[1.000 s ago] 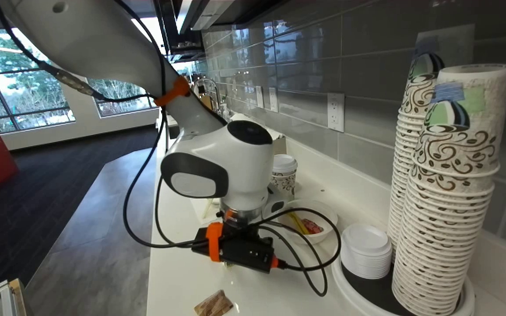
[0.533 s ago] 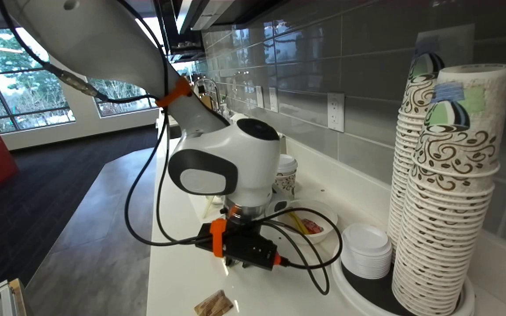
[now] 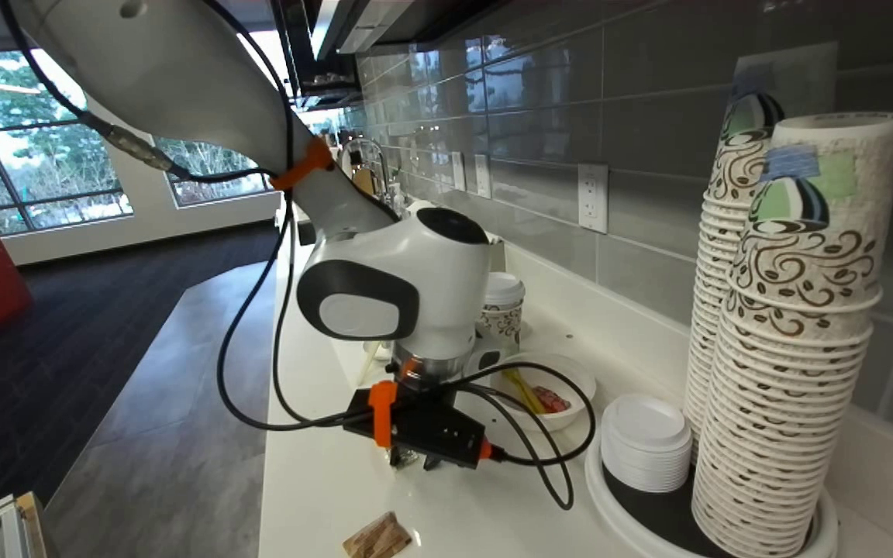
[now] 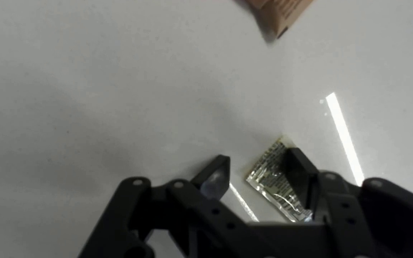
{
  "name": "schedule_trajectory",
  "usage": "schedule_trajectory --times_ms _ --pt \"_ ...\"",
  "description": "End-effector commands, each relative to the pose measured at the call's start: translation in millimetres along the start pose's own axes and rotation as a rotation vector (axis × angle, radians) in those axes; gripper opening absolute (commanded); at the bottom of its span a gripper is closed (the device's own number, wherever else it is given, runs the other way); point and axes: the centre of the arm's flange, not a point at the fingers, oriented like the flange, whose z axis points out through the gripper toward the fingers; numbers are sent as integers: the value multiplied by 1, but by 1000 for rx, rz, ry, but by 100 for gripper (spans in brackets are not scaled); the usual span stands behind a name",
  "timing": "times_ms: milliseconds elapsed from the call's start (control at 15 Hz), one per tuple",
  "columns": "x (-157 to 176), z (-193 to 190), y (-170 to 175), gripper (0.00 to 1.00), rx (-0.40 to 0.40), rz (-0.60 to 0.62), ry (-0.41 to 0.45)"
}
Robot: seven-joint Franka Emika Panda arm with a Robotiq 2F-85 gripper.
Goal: Pick up the silver sachet on the counter and put it in the white bowl
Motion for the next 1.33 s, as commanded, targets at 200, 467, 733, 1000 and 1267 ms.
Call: schedule_trajectory --times_ms 200,467,733,1000,1267 --pt "10 2 -14 94 -115 15 -5" --pt "14 5 -25 97 -144 -74 -80" --pt "18 4 -33 94 -180 -178 -161" --pt "24 9 -44 93 -204 -263 -210" --pt "27 15 -54 78 -211 -340 -206"
